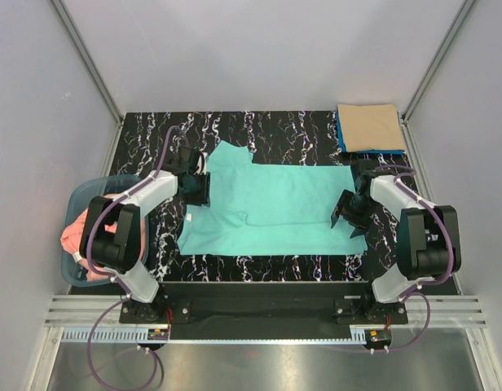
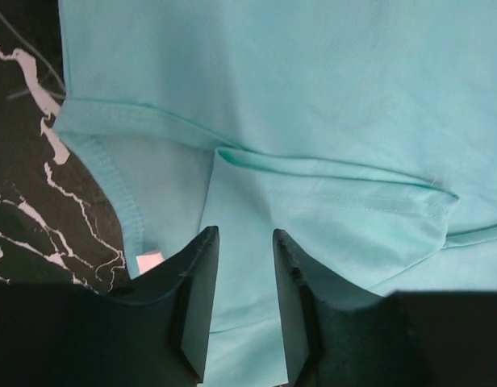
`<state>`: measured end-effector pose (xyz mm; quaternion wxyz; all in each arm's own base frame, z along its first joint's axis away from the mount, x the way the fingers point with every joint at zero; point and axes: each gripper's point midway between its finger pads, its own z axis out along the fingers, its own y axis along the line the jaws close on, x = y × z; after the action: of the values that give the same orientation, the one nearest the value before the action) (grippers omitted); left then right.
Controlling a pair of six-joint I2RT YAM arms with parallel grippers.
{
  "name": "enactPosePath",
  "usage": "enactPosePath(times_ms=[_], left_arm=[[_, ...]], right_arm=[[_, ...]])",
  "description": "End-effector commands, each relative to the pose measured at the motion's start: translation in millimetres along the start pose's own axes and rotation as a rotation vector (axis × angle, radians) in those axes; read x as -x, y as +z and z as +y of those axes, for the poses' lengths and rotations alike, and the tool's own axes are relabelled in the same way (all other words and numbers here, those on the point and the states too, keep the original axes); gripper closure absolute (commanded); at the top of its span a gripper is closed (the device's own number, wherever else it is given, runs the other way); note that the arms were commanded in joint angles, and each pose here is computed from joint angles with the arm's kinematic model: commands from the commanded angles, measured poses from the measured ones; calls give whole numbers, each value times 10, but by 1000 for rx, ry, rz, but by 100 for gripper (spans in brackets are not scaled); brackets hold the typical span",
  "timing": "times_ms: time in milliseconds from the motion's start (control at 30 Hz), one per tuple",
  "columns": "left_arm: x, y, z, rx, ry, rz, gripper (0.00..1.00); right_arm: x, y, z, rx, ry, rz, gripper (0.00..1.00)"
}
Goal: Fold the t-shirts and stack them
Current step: Fold the tshirt
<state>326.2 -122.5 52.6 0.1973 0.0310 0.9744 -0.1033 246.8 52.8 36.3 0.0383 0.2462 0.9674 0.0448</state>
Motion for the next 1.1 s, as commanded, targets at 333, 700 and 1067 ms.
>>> enactPosePath(times_ms=[333,700,1067], left_arm=[[385,246,-133,-49,25,-48,62],[389,152,-69,10,4,-51,72],[327,107,-39,33,-1,-53,80]], right_arm=[[110,27,-26,-23,-18,-7,30],[102,68,-34,-25,-15,11,30],[78,76,-121,-63,-9,12,29]])
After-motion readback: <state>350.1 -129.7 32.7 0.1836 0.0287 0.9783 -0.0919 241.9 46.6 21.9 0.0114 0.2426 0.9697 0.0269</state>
